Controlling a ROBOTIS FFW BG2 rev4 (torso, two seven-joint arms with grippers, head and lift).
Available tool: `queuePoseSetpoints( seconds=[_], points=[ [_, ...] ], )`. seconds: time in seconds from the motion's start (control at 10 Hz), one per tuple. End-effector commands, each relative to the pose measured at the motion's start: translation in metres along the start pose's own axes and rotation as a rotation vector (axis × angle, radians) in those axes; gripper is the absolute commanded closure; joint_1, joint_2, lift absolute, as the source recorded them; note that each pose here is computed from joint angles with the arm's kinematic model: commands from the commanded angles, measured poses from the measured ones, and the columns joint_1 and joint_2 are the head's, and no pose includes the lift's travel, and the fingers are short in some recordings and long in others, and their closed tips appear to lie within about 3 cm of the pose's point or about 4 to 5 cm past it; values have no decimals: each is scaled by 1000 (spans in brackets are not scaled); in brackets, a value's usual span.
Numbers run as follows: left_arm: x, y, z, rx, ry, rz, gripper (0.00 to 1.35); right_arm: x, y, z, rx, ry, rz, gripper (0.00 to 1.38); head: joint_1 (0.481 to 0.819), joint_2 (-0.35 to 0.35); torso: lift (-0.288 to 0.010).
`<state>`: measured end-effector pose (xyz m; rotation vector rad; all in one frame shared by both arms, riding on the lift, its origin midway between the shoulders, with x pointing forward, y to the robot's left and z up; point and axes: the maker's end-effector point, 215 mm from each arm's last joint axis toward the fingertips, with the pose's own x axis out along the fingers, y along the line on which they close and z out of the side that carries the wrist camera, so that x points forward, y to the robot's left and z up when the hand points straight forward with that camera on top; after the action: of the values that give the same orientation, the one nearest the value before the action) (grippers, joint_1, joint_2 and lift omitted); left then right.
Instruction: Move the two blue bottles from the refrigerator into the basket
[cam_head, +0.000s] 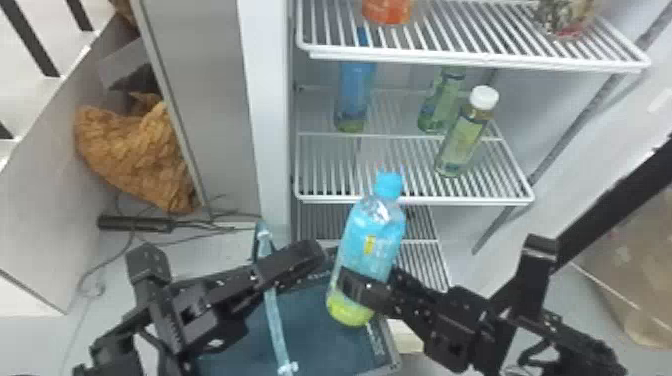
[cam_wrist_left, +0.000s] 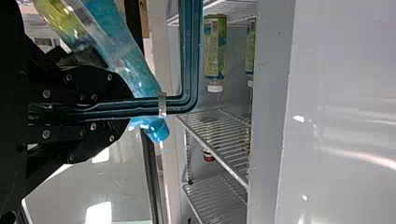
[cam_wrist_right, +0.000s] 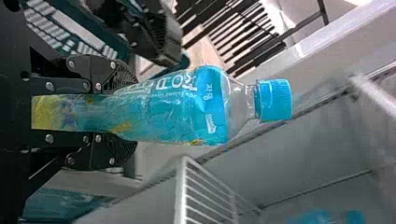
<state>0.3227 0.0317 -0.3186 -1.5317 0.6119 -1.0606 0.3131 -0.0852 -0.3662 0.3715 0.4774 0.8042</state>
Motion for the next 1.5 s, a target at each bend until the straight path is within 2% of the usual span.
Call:
queuePoseSetpoints(
  seconds=[0.0,0.3,0.4,0.5,0.6,0.7,0.8,0.9,1.1,1.4],
  points=[
    [0,-1,0,-1,1,-2,1197,7,-2,-16,53,19,22,1276,695,-99,-220],
    [1,-1,-1,-2,-1,-5,1197,30,16,-33,126,35,105,1260,695,-62,-220],
    [1,-1,-1,-2,-1,-5,1197,36,24,-41,166,43,141,1075,695,-42,-220],
    [1,-1,0,-1,-3,-4,1199,41,32,-52,185,81,174,780,695,-32,-220],
    [1,-1,-1,-2,-1,-5,1197,46,36,-57,190,95,201,412,695,-12,-220],
    [2,-1,-1,-3,-2,-6,1199,46,36,-57,190,97,203,137,695,10,-220],
    [1,-1,0,-2,-3,-5,1197,46,34,-56,188,95,199,68,695,20,-220],
    [0,0,-1,-4,-4,-4,1197,44,30,-54,180,90,189,117,695,21,-220],
    [1,-1,0,-2,-3,-5,1197,36,15,-35,141,36,146,128,695,10,-220],
    [0,0,-1,-4,-4,-4,1197,20,-10,0,71,-52,75,128,695,-51,-220]
  ],
)
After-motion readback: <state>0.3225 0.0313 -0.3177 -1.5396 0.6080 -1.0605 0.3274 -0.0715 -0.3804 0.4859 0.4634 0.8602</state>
